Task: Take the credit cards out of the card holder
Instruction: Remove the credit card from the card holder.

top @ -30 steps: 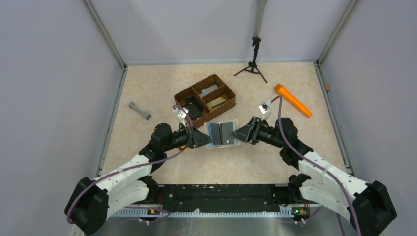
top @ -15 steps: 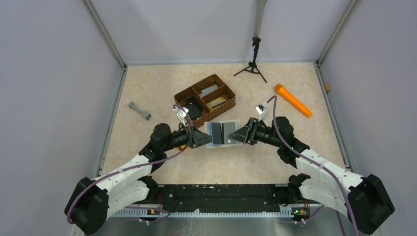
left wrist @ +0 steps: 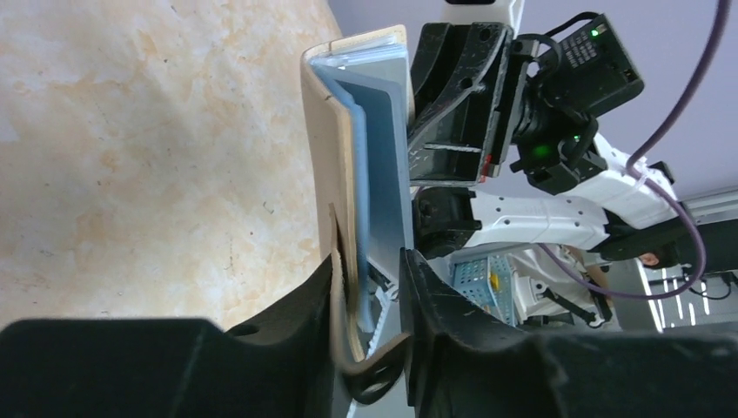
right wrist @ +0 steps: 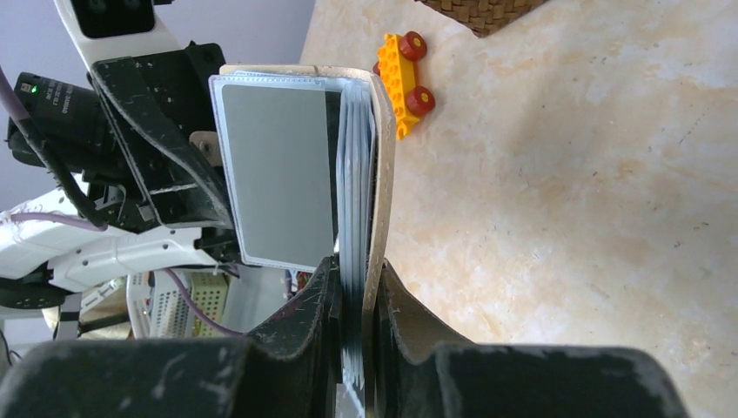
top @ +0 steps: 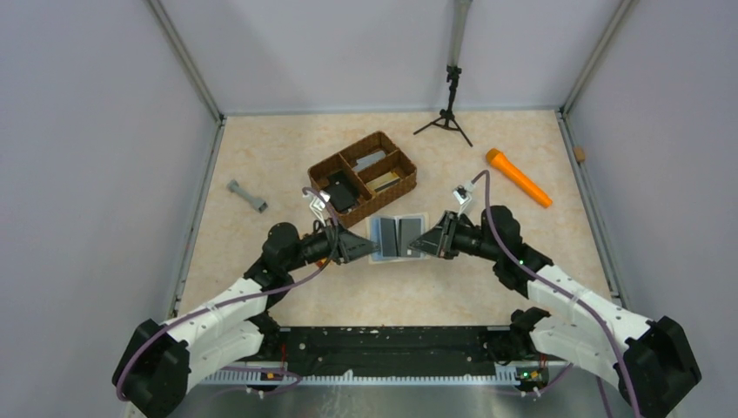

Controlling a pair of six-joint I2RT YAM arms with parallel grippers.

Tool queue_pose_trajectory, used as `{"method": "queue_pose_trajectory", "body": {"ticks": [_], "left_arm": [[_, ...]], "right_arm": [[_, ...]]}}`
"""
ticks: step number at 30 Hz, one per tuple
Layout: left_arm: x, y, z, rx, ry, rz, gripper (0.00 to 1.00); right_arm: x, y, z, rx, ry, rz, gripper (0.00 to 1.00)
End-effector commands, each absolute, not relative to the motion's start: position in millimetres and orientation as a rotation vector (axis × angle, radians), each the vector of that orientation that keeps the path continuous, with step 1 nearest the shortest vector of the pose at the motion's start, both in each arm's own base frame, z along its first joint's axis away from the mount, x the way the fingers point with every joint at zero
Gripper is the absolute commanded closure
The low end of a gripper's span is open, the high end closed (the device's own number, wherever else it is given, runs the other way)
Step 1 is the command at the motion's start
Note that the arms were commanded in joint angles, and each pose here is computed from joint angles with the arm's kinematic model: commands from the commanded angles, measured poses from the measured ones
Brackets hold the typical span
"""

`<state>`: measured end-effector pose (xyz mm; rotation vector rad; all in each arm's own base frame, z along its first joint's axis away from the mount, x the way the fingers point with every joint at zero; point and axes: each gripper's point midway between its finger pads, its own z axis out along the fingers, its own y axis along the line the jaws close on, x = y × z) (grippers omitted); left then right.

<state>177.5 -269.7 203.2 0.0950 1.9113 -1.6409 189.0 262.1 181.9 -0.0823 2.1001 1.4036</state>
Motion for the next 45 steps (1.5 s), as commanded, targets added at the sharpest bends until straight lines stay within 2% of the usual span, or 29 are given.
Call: {"method": "queue_pose_trajectory", "body": {"ticks": [1, 5, 7, 16, 19, 20, 23, 26, 27, 29, 31, 32, 33, 38, 42, 45], "left_arm": [[171, -266, 227, 0.146, 1.771, -1.681, 0.60], [166, -262, 234, 0.131, 1.723, -1.703, 0.39], [166, -260, 236, 0.124, 1.713, -1.704, 0.32], [175, -267, 227, 0.124, 1.777, -1.677, 0.32], [178, -270, 224, 0.129, 1.790, -1.680, 0.41], [179, -271, 224, 0.130, 1.788, -1.683, 0.48], [181, -273, 225, 0.125, 1.785, -1.689, 0.77], [184, -273, 221, 0.101, 1.796, -1.678, 0.97], [185, -272, 220, 0.095, 1.799, -1.676, 1.00], [185, -273, 218, 0.094, 1.803, -1.676, 1.00], [186, -273, 216, 0.092, 1.803, -1.673, 1.00], [186, -272, 216, 0.090, 1.802, -1.670, 1.00], [187, -272, 216, 0.089, 1.802, -1.667, 1.00], [191, -273, 209, 0.084, 1.836, -1.636, 1.00], [194, -275, 202, 0.078, 1.864, -1.625, 1.00], [195, -278, 203, 0.086, 1.864, -1.643, 1.00]], "right_arm": [[190, 265, 215, -0.116, 2.015, 1.435, 1.00], [185, 267, 224, -0.134, 2.003, 1.474, 1.00], [183, 267, 228, -0.137, 1.993, 1.486, 1.00], [176, 267, 238, -0.144, 1.970, 1.530, 1.00], [175, 268, 239, -0.142, 1.967, 1.542, 1.00], [175, 268, 238, -0.141, 1.968, 1.543, 1.00], [177, 267, 236, -0.132, 1.977, 1.530, 1.00], [178, 266, 234, -0.139, 1.990, 1.510, 1.00], [179, 266, 233, -0.141, 1.996, 1.497, 0.93], [183, 261, 226, -0.148, 2.035, 1.416, 0.70], [190, 250, 213, -0.132, 2.093, 1.279, 0.52], [194, 243, 208, -0.123, 2.119, 1.200, 0.43], [198, 235, 203, -0.112, 2.146, 1.120, 0.40], [210, 206, 202, -0.114, 2.176, 0.868, 0.37], [211, 202, 216, -0.108, 2.127, 0.863, 0.45], [204, 225, 228, -0.158, 2.076, 1.037, 0.55]]}}
